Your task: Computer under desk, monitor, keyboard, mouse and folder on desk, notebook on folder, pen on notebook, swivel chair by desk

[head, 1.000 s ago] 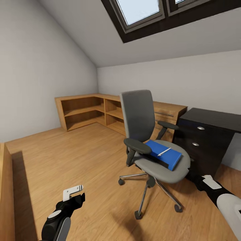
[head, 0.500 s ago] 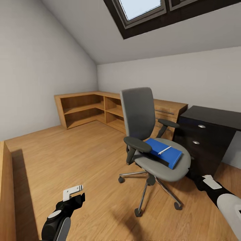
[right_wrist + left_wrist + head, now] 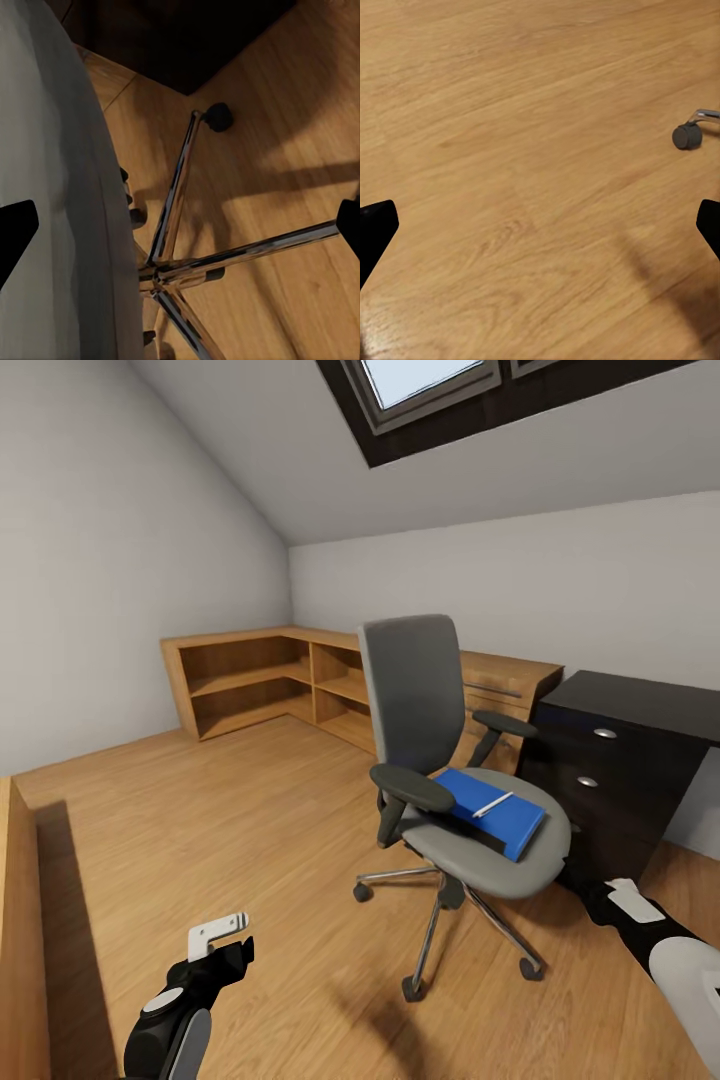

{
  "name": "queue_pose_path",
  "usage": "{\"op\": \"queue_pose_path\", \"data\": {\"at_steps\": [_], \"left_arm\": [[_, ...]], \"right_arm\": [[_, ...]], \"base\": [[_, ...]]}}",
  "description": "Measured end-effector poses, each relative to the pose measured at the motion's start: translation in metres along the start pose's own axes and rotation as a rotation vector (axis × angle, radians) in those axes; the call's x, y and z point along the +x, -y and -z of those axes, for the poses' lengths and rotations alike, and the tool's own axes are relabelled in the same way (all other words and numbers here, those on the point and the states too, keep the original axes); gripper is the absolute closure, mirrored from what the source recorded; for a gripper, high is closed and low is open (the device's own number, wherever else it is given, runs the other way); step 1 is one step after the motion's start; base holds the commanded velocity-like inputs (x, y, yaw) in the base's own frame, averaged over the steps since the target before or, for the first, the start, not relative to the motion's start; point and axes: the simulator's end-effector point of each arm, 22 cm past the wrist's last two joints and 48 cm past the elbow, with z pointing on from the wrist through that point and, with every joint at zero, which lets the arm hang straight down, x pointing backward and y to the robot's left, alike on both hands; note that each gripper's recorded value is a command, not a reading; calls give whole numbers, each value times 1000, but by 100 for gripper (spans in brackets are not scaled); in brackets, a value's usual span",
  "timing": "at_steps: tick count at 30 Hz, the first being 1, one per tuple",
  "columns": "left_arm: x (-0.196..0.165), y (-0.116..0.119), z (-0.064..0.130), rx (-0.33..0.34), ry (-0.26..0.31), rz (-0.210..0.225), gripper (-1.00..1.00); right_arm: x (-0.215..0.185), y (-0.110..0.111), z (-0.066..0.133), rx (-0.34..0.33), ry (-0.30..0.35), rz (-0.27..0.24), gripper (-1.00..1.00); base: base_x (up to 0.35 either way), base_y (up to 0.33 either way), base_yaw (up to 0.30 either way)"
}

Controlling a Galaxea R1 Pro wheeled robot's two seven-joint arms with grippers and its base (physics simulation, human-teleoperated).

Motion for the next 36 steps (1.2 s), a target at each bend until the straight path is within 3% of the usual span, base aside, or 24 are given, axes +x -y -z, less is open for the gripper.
{"op": "queue_pose_path", "data": {"at_steps": [16,24,36], "left_arm": [[0,0,0,0,-1,0,-100],[0,0,0,0,-1,0,-100],[0,0,0,0,-1,0,-100]], "right_arm": [[0,3,0,-11,-7,-4,-100],[-13,-1,2,-79,0,9,-100],[-6,-3,9,-163,-117,-13,-100]], "base": [[0,0,0],[0,0,0],[0,0,0]]}}
